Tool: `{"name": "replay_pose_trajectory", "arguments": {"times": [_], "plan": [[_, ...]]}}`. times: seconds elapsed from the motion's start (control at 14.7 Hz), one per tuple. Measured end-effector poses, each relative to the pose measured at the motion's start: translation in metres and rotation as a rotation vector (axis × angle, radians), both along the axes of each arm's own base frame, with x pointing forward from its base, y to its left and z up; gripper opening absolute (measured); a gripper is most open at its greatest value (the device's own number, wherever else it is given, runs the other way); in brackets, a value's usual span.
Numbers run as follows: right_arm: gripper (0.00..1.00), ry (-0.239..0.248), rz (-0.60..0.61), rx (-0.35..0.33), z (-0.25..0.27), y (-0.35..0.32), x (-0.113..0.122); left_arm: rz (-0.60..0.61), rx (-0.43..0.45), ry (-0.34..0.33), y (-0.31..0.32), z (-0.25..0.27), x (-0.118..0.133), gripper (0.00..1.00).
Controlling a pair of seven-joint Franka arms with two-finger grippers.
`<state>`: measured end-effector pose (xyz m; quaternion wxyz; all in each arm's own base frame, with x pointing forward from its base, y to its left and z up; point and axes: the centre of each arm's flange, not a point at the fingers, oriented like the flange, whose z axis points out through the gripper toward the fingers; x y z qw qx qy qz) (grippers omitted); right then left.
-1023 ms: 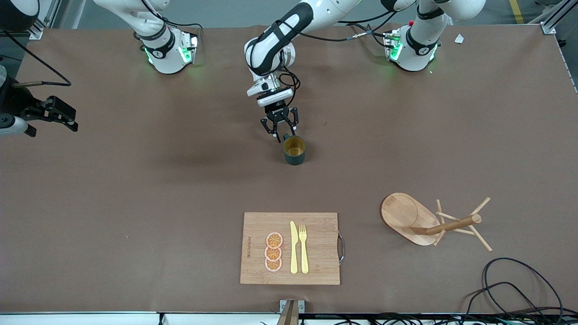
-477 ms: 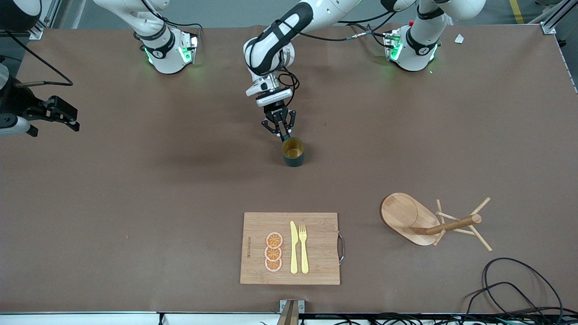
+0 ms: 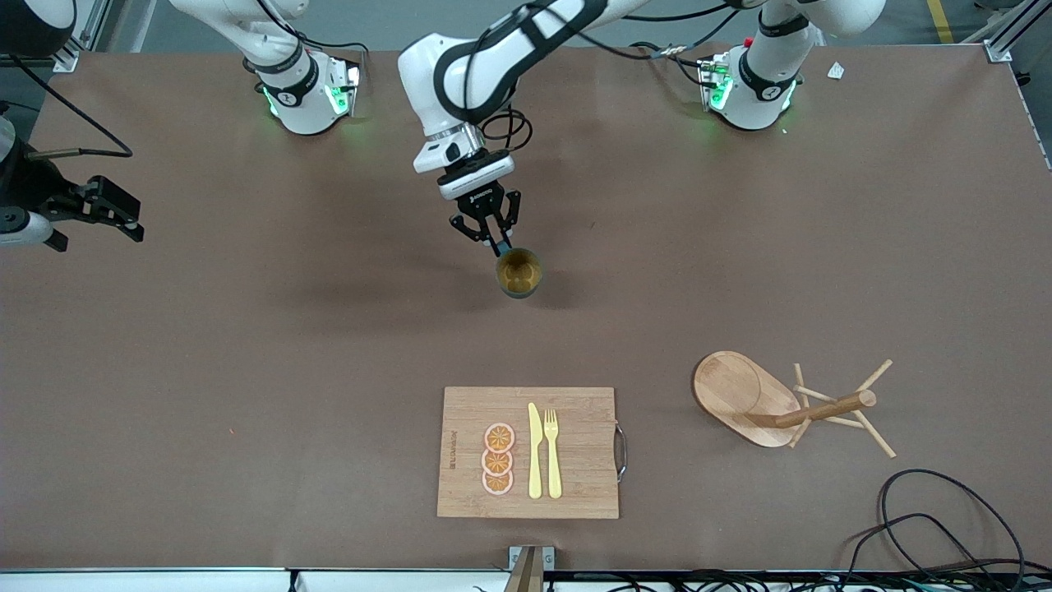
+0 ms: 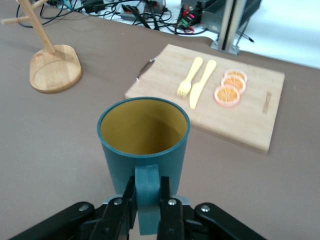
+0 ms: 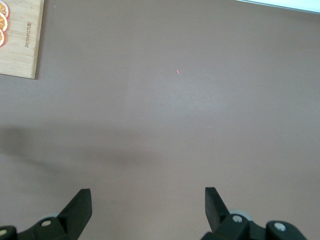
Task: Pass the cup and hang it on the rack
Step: 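Lift the mug with the left gripper and carry it to the rack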
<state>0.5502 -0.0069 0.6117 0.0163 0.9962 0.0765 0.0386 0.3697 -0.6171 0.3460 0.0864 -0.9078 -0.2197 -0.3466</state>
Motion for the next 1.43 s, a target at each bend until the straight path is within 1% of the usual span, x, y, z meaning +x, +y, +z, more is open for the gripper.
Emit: {"name": "replay_pose_trajectory", "arguments": {"times": [0.07, 0.14, 0.2, 0.34, 0.55, 0.68, 0.95, 1.09, 1.23, 1.36, 1.43], "plan": [[1.00, 0.000, -0.003, 0.010, 0.000, 0.000, 0.000, 0.031, -0.037, 0.041, 0.018, 0.033, 0.025, 0.21], [1.00, 0.001, -0.009, 0.034, -0.001, 0.000, 0.000, 0.062, -0.079, 0.089, 0.038, 0.063, 0.050, 0.21], [1.00, 0.001, -0.018, 0.057, -0.001, -0.001, 0.000, 0.090, -0.134, 0.136, 0.060, 0.090, 0.072, 0.21], [1.00, 0.003, -0.034, 0.072, -0.002, -0.009, 0.000, 0.149, -0.269, 0.213, 0.107, 0.136, 0.115, 0.21], [1.00, 0.005, -0.051, 0.076, -0.003, -0.018, -0.001, 0.241, -0.511, 0.287, 0.191, 0.193, 0.180, 0.21], [1.00, 0.004, -0.056, 0.075, -0.003, -0.030, -0.001, 0.314, -0.630, 0.313, 0.245, 0.210, 0.213, 0.21], [1.00, 0.000, -0.066, 0.073, -0.003, -0.050, -0.003, 0.441, -0.875, 0.367, 0.327, 0.219, 0.262, 0.21], [1.00, 0.005, -0.078, 0.077, -0.004, -0.048, -0.003, 0.517, -0.985, 0.401, 0.371, 0.218, 0.281, 0.21], [1.00, 0.025, -0.139, 0.083, -0.006, -0.042, -0.005, 0.586, -1.120, 0.448, 0.417, 0.214, 0.299, 0.21], [1.00, 0.031, -0.153, 0.085, -0.006, -0.035, -0.005, 0.665, -1.271, 0.490, 0.464, 0.207, 0.315, 0.21], [1.00, 0.032, -0.150, 0.085, -0.006, -0.030, -0.004, 0.701, -1.320, 0.500, 0.485, 0.201, 0.321, 0.21]]}}
